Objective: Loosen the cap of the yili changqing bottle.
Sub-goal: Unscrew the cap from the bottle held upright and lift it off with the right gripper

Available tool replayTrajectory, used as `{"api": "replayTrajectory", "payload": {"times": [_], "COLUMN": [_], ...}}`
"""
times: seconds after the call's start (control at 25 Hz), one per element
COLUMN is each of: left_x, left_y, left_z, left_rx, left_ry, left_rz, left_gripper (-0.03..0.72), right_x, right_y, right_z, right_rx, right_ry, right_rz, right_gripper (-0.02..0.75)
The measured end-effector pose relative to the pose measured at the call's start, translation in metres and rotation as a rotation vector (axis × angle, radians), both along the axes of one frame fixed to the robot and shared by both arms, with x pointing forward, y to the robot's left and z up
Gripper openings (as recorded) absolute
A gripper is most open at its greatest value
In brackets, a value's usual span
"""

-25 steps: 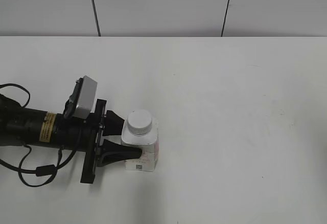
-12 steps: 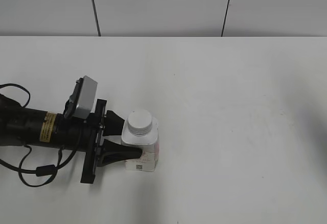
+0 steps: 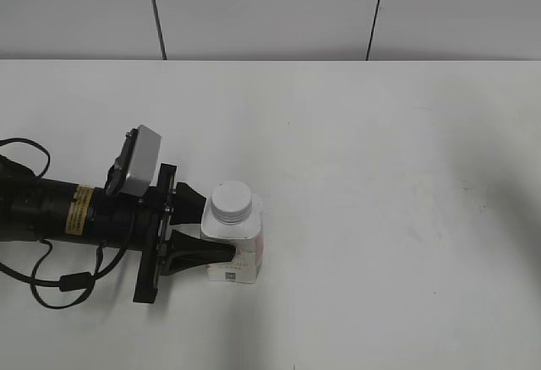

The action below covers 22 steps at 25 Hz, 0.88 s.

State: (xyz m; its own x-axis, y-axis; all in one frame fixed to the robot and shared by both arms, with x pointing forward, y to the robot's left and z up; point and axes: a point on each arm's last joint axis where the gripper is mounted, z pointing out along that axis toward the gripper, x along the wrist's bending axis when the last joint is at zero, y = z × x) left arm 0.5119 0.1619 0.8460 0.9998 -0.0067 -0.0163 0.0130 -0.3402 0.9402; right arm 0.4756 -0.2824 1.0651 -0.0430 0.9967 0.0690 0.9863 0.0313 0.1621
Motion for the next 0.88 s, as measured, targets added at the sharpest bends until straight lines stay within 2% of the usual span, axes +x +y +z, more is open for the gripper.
{"api": "replayTrajectory", "payload": {"times": [0.24, 0.4, 0.88], "left_x": [0.0, 0.0, 0.0], "left_y": [0.0, 0.0, 0.0], "left_z": [0.0, 0.0, 0.0], "left_rx": [0.0, 0.0, 0.0], "left_ry": [0.0, 0.0, 0.0], "left_rz": [0.0, 0.0, 0.0], "left_gripper": [0.33, 0.33, 0.327], "right_x": [0.016, 0.031, 0.051], "right_y": [0.02, 0.062, 0.172], "right_z": [0.002, 0.002, -0.001], "right_rx": [0.013, 0.018, 0.056], "right_ry": [0.0, 0.003, 0.001], "right_rz": [0.078, 0.197, 0.377], "right_gripper": [0.428, 0.427, 0.427]}}
